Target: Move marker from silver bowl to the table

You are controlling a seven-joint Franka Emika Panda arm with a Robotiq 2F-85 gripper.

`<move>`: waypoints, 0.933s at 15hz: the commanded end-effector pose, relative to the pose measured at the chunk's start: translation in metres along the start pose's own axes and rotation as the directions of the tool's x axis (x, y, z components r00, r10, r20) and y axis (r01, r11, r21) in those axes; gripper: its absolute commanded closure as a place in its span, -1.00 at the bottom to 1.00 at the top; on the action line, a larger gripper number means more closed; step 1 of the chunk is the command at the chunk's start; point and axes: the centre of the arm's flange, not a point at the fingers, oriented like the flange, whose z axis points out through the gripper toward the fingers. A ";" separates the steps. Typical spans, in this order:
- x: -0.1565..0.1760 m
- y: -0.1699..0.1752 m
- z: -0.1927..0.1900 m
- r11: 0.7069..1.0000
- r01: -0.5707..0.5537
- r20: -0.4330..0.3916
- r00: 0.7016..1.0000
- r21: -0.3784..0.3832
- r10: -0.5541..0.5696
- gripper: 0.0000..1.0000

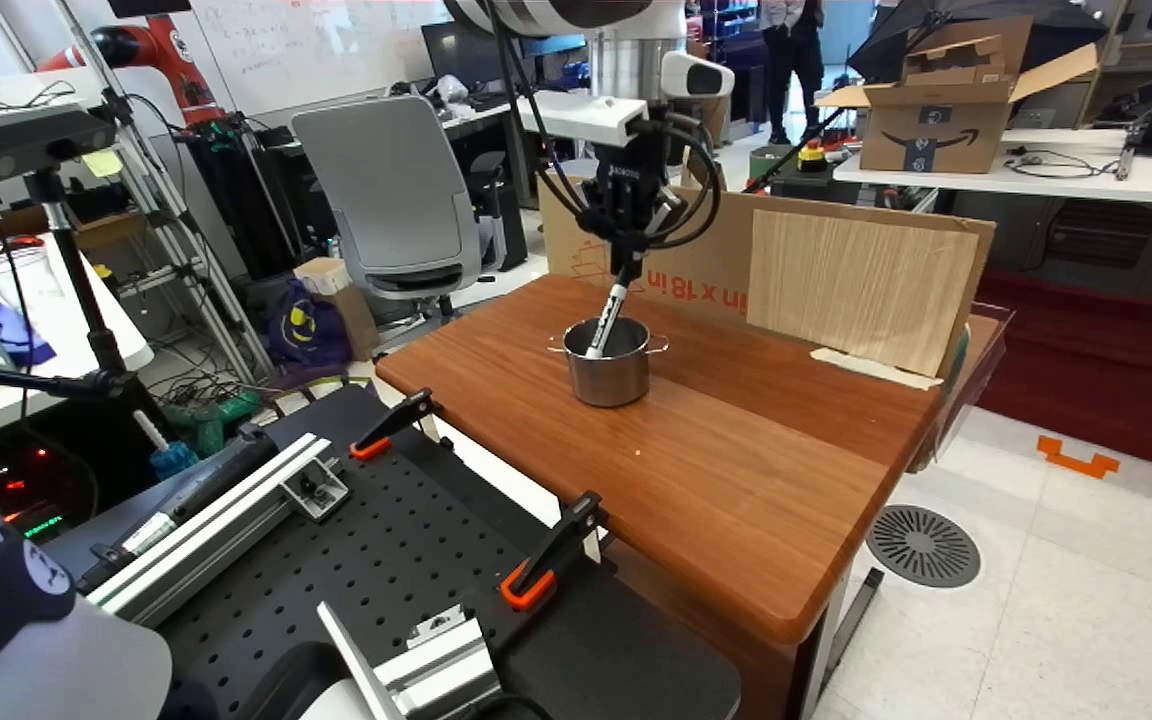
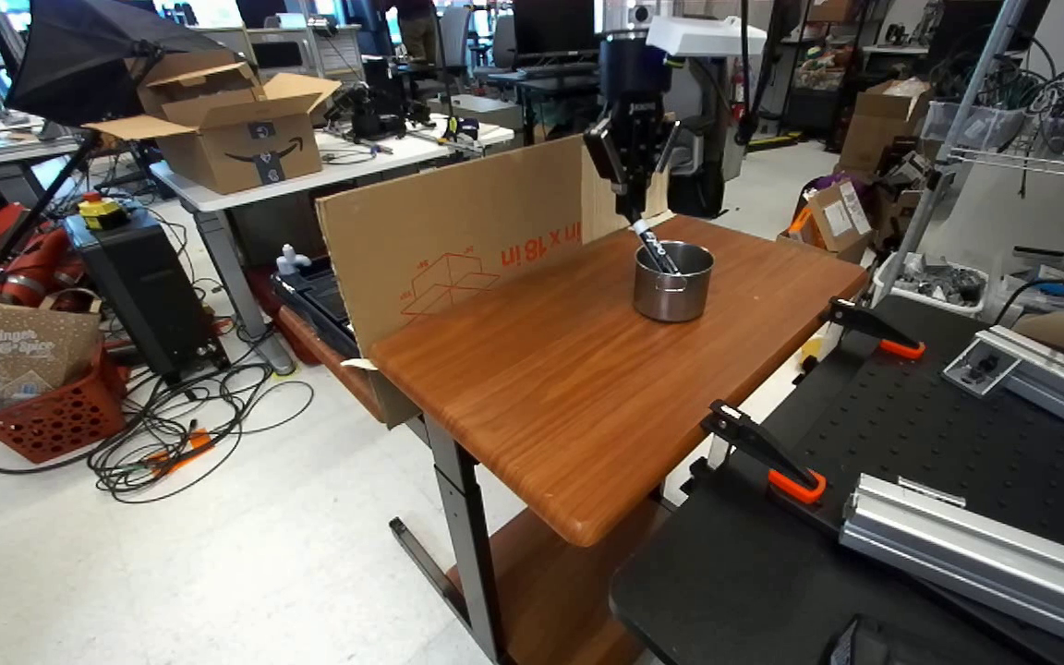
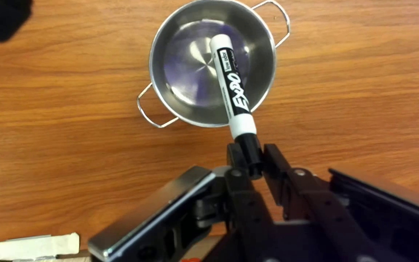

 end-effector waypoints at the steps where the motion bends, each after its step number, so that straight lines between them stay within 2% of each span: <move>1: -0.016 -0.006 -0.031 1.000 -0.001 -0.022 1.000 -0.025 0.001 0.90; 5: -0.027 -0.023 -0.059 0.999 0.020 -0.075 0.997 -0.025 -0.022 0.90; 9: -0.030 -0.059 -0.070 0.998 0.056 -0.098 0.993 -0.022 -0.058 0.90; 14: -0.019 -0.117 -0.050 0.991 0.135 -0.036 0.990 -0.009 -0.136 0.90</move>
